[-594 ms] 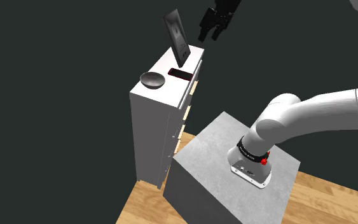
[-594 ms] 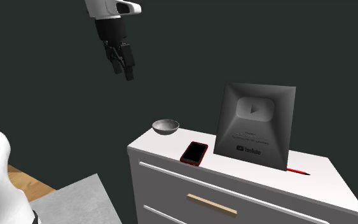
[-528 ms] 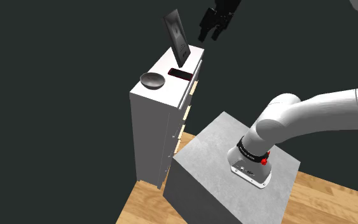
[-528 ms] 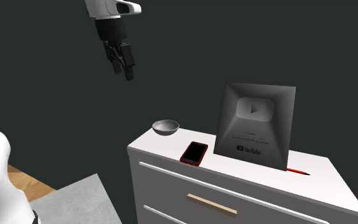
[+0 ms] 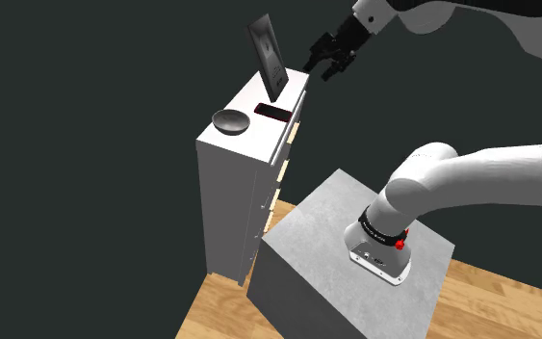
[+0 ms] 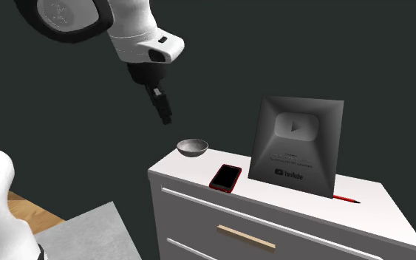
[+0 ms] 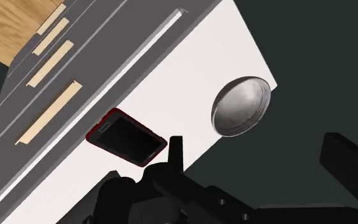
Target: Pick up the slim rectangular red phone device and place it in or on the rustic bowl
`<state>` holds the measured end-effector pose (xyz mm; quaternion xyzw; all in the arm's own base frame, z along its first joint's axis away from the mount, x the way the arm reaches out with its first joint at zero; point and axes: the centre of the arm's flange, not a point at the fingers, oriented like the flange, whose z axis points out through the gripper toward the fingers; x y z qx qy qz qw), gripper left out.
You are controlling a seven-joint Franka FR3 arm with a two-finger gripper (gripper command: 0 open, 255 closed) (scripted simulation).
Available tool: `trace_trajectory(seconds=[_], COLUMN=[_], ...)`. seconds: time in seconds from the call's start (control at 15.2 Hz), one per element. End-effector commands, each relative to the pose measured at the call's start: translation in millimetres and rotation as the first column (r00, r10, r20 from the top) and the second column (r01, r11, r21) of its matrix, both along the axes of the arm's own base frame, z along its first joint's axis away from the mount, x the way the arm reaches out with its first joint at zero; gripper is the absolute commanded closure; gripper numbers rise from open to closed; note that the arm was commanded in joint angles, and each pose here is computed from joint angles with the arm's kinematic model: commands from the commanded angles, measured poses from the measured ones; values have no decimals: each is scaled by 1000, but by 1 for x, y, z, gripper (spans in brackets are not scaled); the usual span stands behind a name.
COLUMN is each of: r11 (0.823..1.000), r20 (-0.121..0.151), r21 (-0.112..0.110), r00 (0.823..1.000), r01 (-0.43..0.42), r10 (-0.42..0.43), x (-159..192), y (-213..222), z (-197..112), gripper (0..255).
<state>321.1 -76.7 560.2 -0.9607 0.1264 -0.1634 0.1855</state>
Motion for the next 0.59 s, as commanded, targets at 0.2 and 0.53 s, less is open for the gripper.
trace_trajectory(seconds=[0.2,0.53], r11=[966,867], r20=[81,120], r21=[208,415], r00=[981,928], r01=[156,276], r10=[-176,-353], x=[-6,-16], y=[-57,-94], z=[-71,-151], gripper=[0,0])
